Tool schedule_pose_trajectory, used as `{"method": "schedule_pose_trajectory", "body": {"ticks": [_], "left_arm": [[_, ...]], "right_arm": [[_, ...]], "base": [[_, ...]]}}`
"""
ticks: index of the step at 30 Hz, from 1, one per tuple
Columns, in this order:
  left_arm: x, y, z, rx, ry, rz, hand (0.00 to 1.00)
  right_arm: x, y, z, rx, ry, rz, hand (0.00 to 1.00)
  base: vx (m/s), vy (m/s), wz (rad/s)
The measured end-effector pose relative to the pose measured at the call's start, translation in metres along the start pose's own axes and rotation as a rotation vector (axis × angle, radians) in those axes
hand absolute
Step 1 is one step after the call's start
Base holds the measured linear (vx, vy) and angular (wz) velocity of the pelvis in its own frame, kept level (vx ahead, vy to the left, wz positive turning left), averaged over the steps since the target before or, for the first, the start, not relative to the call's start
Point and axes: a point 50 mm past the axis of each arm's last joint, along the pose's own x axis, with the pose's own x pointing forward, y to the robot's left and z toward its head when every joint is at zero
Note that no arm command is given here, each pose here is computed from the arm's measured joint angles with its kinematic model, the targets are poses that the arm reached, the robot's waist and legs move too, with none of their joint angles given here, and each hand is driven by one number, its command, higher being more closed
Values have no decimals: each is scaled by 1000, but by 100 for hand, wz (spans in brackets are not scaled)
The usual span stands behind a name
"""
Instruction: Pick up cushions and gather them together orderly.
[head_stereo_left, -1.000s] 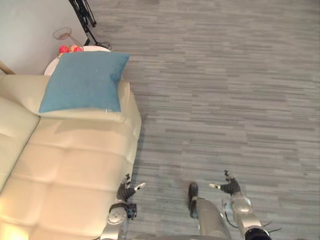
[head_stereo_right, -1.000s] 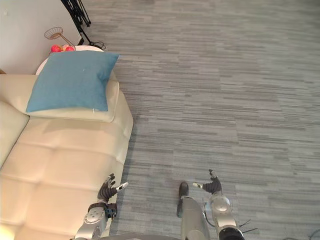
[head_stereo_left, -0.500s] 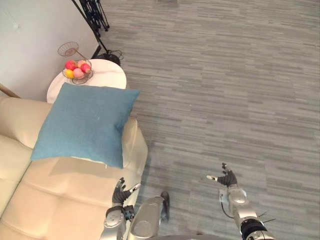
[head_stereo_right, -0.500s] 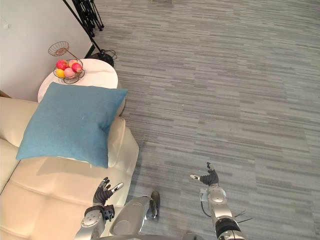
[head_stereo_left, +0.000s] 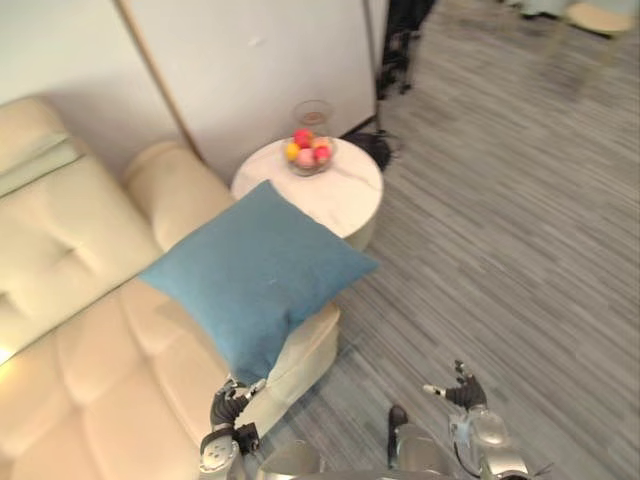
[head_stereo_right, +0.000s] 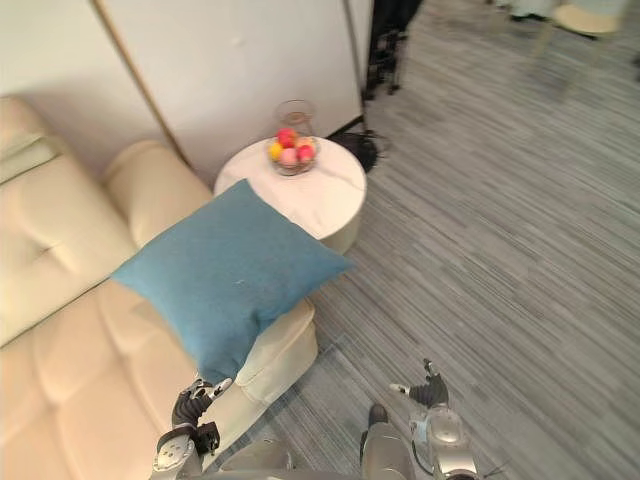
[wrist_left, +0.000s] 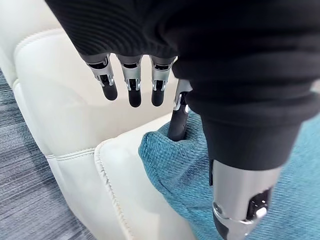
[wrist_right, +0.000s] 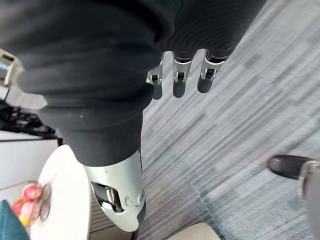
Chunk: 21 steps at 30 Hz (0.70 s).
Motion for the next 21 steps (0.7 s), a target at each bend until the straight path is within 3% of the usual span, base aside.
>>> {"method": "schedule_pose_trajectory", "body": {"ticks": [9,21], "left_arm": [[-1,-9,12,47,-67,-86,0],[1,16,3,171,-16,-82,0]], "right_arm": [[3,-18,-7,134,39,-108,0],[-7,-6,-25,154,106,-89,0]], "base": [[55,-75,128],[-46,49,32]]}}
